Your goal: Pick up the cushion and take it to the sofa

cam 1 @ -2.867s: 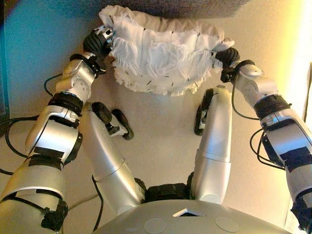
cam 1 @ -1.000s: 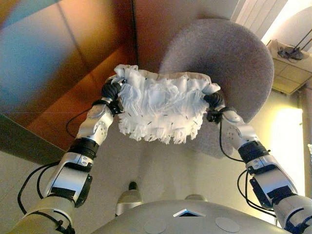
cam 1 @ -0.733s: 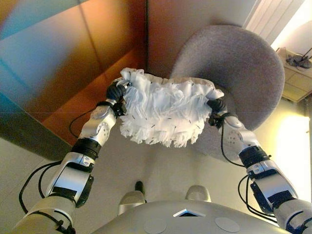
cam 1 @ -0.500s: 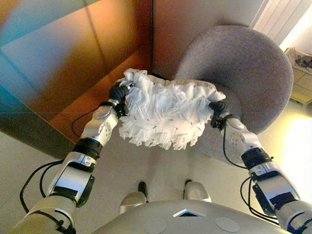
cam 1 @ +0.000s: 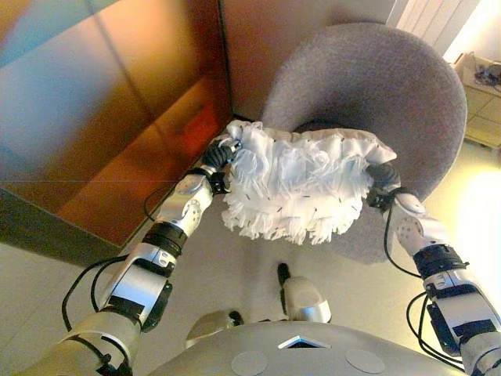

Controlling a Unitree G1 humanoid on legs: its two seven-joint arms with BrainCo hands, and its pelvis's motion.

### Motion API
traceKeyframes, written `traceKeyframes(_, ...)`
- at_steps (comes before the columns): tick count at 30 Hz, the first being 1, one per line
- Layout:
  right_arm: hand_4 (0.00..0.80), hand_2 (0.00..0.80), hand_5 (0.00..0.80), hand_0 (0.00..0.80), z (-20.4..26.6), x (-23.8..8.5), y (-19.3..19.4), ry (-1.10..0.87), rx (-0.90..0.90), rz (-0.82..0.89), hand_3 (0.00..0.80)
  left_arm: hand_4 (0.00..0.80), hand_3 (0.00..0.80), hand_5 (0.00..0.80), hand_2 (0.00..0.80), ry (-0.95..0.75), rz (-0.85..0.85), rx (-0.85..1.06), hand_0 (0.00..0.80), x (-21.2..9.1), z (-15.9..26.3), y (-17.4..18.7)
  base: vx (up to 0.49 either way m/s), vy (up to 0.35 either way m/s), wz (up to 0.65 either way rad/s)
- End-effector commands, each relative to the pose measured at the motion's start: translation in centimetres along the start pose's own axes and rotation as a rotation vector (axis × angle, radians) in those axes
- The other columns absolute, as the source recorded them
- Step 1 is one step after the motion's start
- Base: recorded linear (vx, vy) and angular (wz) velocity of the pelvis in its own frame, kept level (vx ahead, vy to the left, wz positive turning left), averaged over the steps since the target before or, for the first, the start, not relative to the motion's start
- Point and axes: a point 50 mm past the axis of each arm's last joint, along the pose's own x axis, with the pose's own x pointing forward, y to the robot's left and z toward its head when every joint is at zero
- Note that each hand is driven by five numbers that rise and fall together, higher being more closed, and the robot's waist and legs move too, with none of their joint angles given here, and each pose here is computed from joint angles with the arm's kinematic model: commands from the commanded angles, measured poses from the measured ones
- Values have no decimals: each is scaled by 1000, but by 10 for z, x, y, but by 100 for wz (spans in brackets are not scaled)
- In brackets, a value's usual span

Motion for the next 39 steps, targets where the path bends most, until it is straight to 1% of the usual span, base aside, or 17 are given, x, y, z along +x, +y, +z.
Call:
traceKeyframes(1,800,800,800,800,53,6,42,-262,52,191,800,800,800,800,800,-209,-199,33,800,1,45,-39,372,-172,-13)
traceKeyframes(4,800,800,800,800,50,5,54,-260,73,223,800,800,800,800,800,-205,-173,34,800,-5,40,-29,401,-210,-21)
traceKeyframes(6,800,800,800,800,47,4,60,-264,81,240,800,800,800,800,800,-206,-161,45,800,-9,42,-23,391,-145,-77)
traceKeyframes(8,800,800,800,800,46,3,61,-270,80,243,800,800,800,800,800,-214,-167,42,800,-10,45,-21,346,-97,-57)
traceKeyframes(12,800,800,800,800,39,0,53,-276,78,216,800,800,800,800,800,-207,-189,-4,800,-9,43,-26,312,-22,-18)
traceKeyframes(20,800,800,800,800,43,-3,51,-241,65,217,800,800,800,800,800,-183,-206,-17,800,-9,37,-25,186,166,-1)
traceKeyframes(23,800,800,800,800,41,2,64,-209,70,257,800,800,800,800,800,-177,-186,-23,800,-7,35,-23,216,233,-11)
traceKeyframes(27,800,800,800,800,36,5,84,-170,72,307,800,800,800,800,800,-171,-126,-9,800,-7,30,-12,192,176,-80)
traceKeyframes(29,800,800,800,800,31,6,90,-157,85,313,800,800,800,800,800,-161,-116,-6,800,-6,27,-6,100,144,-133)
traceKeyframes(31,800,800,800,800,29,5,93,-158,84,320,800,800,800,800,800,-163,-108,19,800,-7,28,-3,75,142,-77)
traceKeyframes(34,800,800,800,800,33,5,90,-180,90,308,800,800,800,800,800,-175,-108,33,800,-7,34,3,30,143,-21)
traceKeyframes(37,800,800,800,800,38,7,90,-203,107,304,800,800,800,800,800,-185,-117,38,800,-3,41,-4,-46,123,2)
traceKeyframes(39,800,800,800,800,39,9,90,-210,97,271,800,800,800,800,800,-178,-135,40,800,0,45,-11,-48,111,6)
